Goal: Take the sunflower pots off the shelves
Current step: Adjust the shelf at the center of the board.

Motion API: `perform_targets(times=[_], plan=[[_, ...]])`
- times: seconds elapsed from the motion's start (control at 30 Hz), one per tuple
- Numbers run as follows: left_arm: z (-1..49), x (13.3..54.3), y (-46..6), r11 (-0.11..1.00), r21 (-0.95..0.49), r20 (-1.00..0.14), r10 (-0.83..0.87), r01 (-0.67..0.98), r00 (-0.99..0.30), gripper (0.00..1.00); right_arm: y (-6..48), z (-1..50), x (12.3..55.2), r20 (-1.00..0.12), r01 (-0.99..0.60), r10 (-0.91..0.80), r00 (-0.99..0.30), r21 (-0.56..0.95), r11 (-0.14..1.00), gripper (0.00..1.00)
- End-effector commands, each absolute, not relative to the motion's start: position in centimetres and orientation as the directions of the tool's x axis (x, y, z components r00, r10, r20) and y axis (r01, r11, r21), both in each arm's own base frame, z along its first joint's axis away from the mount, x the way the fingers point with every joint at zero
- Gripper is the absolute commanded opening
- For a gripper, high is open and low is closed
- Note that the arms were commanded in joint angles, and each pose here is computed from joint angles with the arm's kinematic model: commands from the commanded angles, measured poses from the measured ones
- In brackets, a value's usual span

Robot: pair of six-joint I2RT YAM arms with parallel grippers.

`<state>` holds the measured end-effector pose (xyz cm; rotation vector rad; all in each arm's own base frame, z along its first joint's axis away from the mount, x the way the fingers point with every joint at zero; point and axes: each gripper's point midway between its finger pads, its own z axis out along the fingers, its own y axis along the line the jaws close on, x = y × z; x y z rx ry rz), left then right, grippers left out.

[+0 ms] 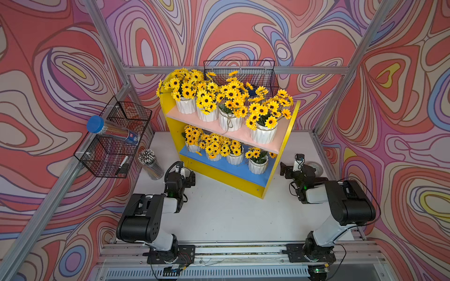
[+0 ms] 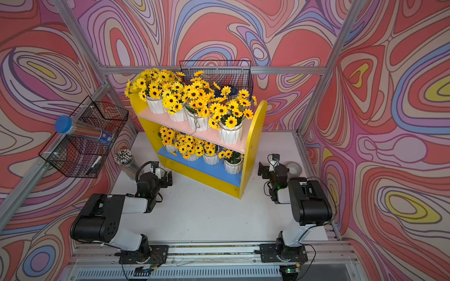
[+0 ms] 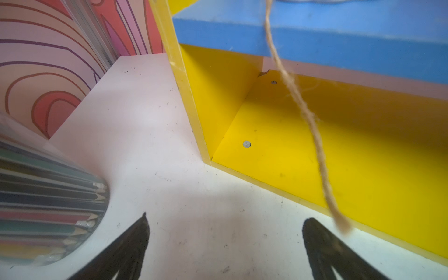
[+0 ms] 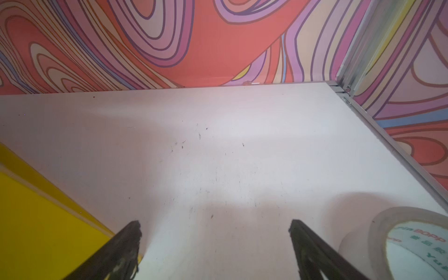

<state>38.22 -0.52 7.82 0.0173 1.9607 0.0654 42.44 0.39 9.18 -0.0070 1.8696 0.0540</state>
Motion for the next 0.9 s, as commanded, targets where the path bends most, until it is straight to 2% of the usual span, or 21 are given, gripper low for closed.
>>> perform_targets(times=[0.0, 0.87], plan=[[9.05, 39.10, -0.50, 0.998, 0.064, -0.940, 0.054, -0.019, -0.337, 1.00, 0.37, 9.30, 42.81, -0.958, -0.038, 0.019, -0.286, 0.031, 0.999, 0.98], [8.97, 39.21, 0.08, 0.997, 0.062, -0.937, 0.041, -0.052, -0.347, 1.00, 0.28, 9.38, 42.77, -0.959, -0.034, 0.019, -0.283, 0.030, 0.999, 0.98]])
